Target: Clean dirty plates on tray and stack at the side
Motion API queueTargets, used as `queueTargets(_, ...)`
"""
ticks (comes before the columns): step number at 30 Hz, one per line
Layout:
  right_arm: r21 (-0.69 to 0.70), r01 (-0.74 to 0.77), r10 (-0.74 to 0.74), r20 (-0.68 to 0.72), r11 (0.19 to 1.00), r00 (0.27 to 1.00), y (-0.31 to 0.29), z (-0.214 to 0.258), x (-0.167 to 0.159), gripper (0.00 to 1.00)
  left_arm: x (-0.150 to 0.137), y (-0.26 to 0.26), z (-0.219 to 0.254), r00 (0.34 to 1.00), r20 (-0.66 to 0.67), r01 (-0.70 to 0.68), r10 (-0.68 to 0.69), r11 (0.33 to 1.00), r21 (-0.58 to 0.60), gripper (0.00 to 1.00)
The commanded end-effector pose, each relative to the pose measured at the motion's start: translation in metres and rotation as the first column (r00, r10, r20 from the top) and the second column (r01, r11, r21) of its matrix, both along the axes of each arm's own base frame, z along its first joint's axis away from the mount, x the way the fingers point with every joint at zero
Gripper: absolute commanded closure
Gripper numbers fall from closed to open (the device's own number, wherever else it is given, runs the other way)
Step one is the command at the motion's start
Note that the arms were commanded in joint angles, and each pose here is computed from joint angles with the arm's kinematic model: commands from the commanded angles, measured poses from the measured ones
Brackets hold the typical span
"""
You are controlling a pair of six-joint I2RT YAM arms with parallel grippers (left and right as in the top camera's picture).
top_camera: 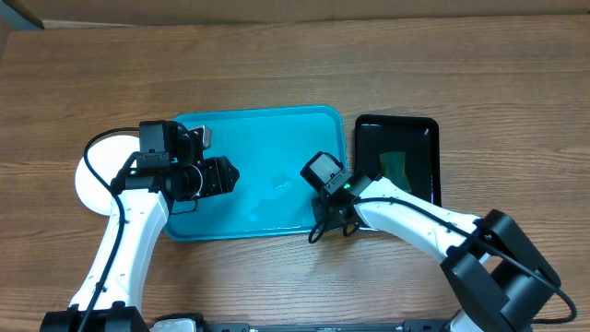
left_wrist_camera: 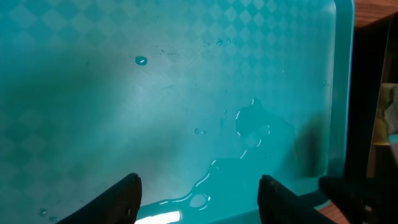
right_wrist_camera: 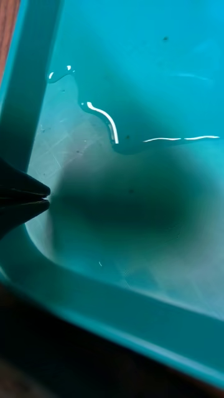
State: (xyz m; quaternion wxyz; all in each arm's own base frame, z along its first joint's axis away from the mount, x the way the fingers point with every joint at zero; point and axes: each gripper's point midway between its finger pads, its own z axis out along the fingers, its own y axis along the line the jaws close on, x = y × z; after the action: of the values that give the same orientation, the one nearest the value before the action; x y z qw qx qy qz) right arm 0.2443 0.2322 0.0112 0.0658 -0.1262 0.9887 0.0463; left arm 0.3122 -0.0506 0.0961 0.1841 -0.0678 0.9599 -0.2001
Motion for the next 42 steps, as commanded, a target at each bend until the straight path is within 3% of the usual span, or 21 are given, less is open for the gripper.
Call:
queueTargets(1,0.041,-0.006,0.008,-0.058,0.999,0.998,0.008,-0.002,-0.013,0.96,-0.002,-0.002,-0.004,1.000,-0.009,0.016,-0.016,1.000,0.004,0.39)
queueTargets(17,-0.031,-0.019,0.014,-0.124,0.999,0.992,0.014,-0.004,-0.055,0.96,-0.001,-0.002,-0.004,1.000,-0.005,0.015,-0.015,1.000,0.005,0.40)
queueTargets(21,-0.070,0.001,-0.005,-0.064,0.998,0.998,0.007,0.008,-0.034,0.94,0.000,-0.002,-0.003,1.000,-0.001,0.015,-0.015,1.000,0.005,0.39)
queueTargets(26,-0.013,0.011,-0.011,0.002,1.000,1.000,0.009,0.068,0.013,0.83,0.001,-0.001,-0.003,1.000,0.002,0.014,-0.014,1.000,0.008,0.39)
queueTargets(31,0.065,0.135,-0.138,0.041,0.989,0.990,-0.012,0.121,0.060,0.73,0.001,-0.001,-0.003,1.000,0.003,0.013,-0.013,1.000,0.012,0.42)
queueTargets(36,0.092,0.242,-0.244,0.007,0.966,0.970,-0.043,0.120,0.079,0.62,0.003,0.020,-0.010,0.998,-0.008,-0.057,0.059,0.992,0.116,0.50)
queueTargets(38,0.089,0.266,-0.267,0.005,0.960,0.964,-0.051,0.114,0.083,0.58,0.005,0.030,-0.013,0.994,-0.010,-0.104,0.107,0.982,0.160,0.59)
queueTargets(42,0.113,0.284,-0.289,0.031,0.952,0.957,-0.054,0.103,0.096,0.55,0.013,0.035,-0.021,0.993,-0.004,-0.115,0.118,0.975,0.189,0.62)
